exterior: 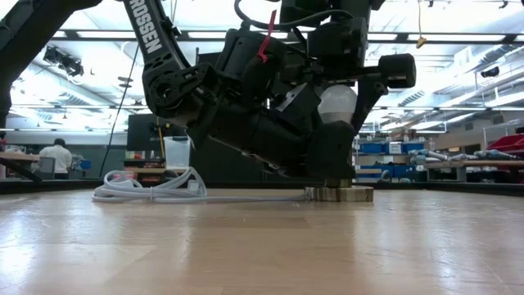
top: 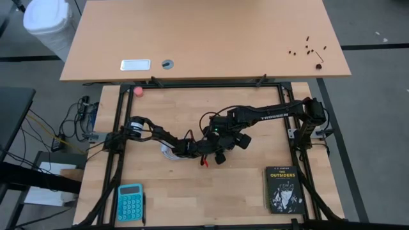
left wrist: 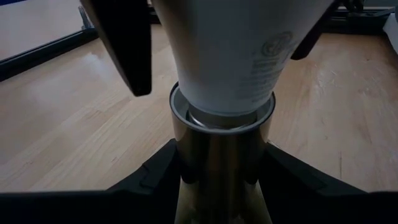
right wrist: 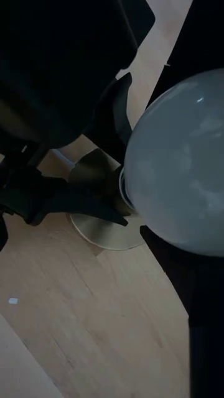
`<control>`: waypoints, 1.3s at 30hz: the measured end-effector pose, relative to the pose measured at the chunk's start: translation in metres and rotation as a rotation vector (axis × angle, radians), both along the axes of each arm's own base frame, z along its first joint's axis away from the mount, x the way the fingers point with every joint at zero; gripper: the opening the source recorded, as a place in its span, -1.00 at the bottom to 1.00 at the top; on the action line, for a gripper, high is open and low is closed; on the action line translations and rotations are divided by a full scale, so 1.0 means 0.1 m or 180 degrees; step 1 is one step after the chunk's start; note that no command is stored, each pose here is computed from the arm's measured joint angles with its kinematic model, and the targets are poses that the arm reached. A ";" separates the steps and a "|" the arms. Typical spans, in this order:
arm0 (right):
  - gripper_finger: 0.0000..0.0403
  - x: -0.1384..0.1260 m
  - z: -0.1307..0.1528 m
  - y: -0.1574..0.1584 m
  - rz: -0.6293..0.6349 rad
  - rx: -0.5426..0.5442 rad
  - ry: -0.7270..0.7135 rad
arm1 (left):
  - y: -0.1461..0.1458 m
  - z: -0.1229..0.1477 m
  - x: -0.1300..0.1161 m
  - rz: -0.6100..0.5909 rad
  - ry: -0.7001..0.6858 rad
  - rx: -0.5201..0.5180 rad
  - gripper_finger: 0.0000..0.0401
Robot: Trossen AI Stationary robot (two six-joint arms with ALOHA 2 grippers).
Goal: Screw lightbulb
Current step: Insert the white lightbulb into the silver lamp
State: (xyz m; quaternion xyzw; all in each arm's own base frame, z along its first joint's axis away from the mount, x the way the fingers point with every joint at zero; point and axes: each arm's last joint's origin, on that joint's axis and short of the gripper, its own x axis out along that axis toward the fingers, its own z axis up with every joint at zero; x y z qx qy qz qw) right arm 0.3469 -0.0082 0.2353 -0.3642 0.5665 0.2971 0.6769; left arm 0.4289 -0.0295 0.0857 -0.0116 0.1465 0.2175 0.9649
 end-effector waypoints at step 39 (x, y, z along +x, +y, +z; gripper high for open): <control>0.29 0.00 0.00 0.00 -0.0120 0.0028 -0.0007 | 0.00 0.00 0.00 -0.0023 0.0000 -0.0005 -0.08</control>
